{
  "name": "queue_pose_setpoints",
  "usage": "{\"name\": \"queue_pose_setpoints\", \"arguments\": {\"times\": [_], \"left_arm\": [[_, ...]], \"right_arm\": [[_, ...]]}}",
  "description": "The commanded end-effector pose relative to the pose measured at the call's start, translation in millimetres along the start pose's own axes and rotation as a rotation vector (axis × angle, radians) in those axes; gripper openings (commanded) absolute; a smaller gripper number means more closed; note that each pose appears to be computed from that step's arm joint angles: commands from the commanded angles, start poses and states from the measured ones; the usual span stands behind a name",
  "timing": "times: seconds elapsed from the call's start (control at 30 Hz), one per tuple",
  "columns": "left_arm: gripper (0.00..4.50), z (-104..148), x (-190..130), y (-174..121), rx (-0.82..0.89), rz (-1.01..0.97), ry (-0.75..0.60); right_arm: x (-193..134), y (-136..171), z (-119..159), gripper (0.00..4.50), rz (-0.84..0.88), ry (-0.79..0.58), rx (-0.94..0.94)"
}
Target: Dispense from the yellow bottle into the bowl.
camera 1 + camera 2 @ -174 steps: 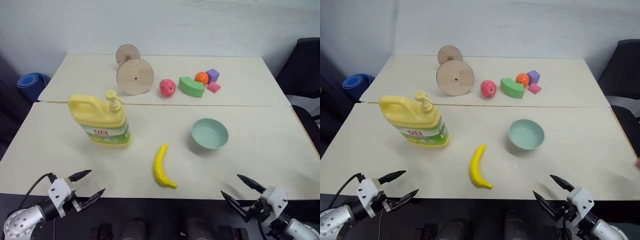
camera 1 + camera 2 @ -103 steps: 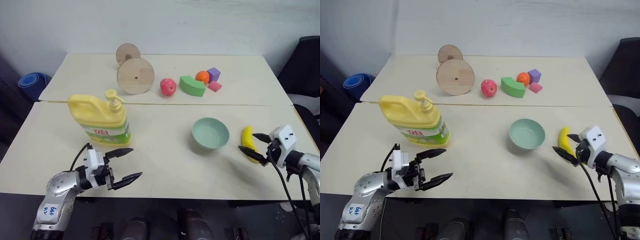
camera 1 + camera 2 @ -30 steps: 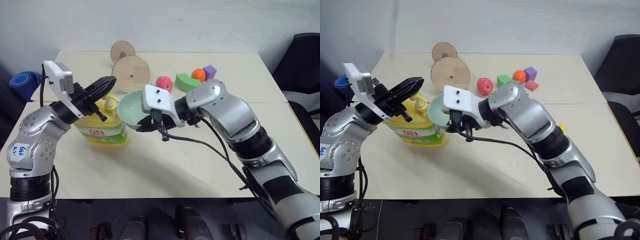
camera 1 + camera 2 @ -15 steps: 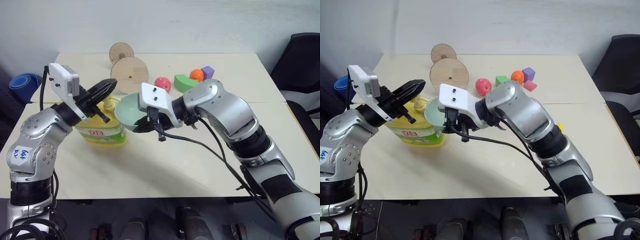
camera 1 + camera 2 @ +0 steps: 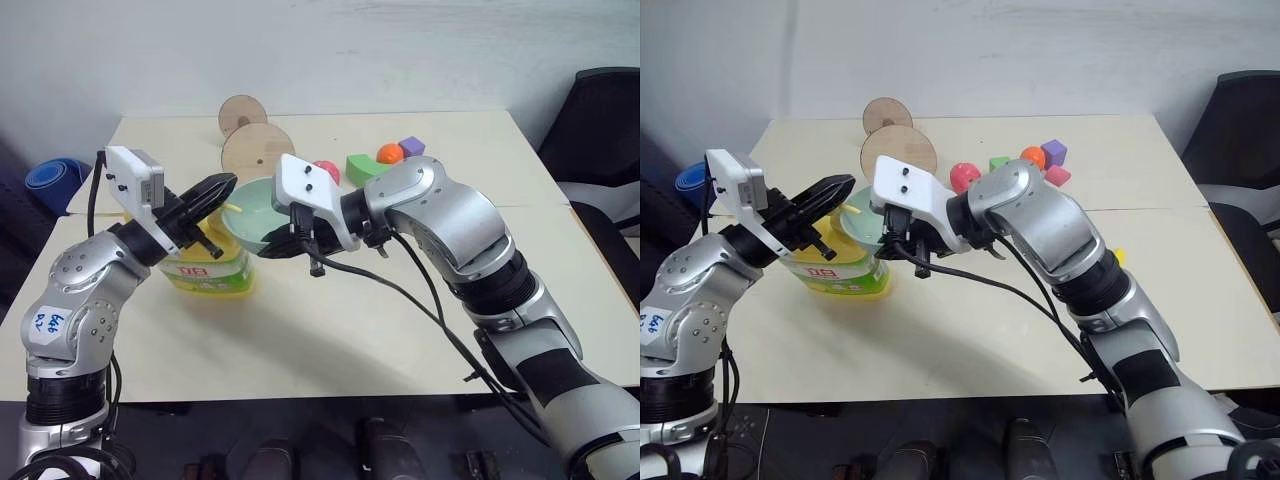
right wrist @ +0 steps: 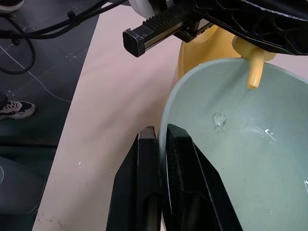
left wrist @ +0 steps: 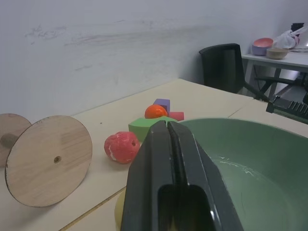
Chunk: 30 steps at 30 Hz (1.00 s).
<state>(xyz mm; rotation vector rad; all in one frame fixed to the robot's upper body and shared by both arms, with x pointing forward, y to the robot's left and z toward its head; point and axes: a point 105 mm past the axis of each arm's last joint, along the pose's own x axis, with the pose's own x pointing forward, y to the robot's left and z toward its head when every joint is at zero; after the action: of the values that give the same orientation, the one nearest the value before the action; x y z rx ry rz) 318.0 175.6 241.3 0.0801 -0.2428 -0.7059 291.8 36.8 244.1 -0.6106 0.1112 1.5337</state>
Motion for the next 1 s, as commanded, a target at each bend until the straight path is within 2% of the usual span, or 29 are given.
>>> {"name": "queue_pose_setpoints", "arguments": {"times": [0.03, 0.1, 0.17, 0.23, 0.33, 0.47, 0.57, 0.67, 0.83, 0.87, 0.9, 1.0], "left_arm": [[0.03, -46.9, -7.9, 0.4, -0.173, 0.017, 0.111], [0.03, -0.3, -8.6, 1.0, -0.131, -0.039, -0.12], [0.03, 28.2, -16.5, 1.8, -0.094, -0.071, -0.259], [0.03, 42.2, -25.5, 1.8, -0.058, -0.108, -0.312], [0.03, 46.2, -37.5, -5.6, -0.032, -0.203, -0.293], [0.03, 24.8, -50.9, -22.0, -0.051, -0.337, -0.136], [0.03, -1.0, -63.2, -34.2, -0.064, -0.424, 0.025], [0.03, -41.3, -84.9, -39.4, -0.061, -0.453, 0.192], [0.03, -71.7, -96.1, -36.9, -0.041, -0.379, 0.243], [0.0, -76.2, -95.4, -33.3, -0.013, -0.34, 0.244], [0.0, -79.5, -94.2, -28.7, 0.025, -0.298, 0.244], [0.64, -94.2, -99.2, -34.6, 0.005, -0.291, 0.275]], "right_arm": [[-6.4, 2.6, 16.4, 0.0, 0.001, -0.06, -0.073], [-16.2, -5.1, -0.5, 0.0, -0.045, -0.037, -0.059], [-25.4, -10.1, -18.3, 0.0, -0.077, -0.016, -0.034], [-34.0, -15.5, -39.4, 0.0, -0.115, 0.0, 0.001], [-44.6, -19.0, -75.2, 0.0, -0.15, 0.039, 0.038], [-49.4, -21.5, -118.5, 0.0, -0.198, 0.061, 0.039], [-48.5, -22.1, -136.4, 0.0, -0.227, 0.042, 0.003], [-45.6, -9.0, -159.9, 0.0, -0.195, 0.043, 0.004], [-46.8, -7.0, -169.2, 0.0, -0.251, -0.035, 0.048], [-48.3, -4.6, -170.0, 0.63, -0.249, -0.052, 0.059], [-49.2, -0.7, -170.5, 0.91, -0.232, -0.064, 0.07], [-58.8, 8.9, -165.9, 2.0, -0.228, -0.112, 0.022]]}}
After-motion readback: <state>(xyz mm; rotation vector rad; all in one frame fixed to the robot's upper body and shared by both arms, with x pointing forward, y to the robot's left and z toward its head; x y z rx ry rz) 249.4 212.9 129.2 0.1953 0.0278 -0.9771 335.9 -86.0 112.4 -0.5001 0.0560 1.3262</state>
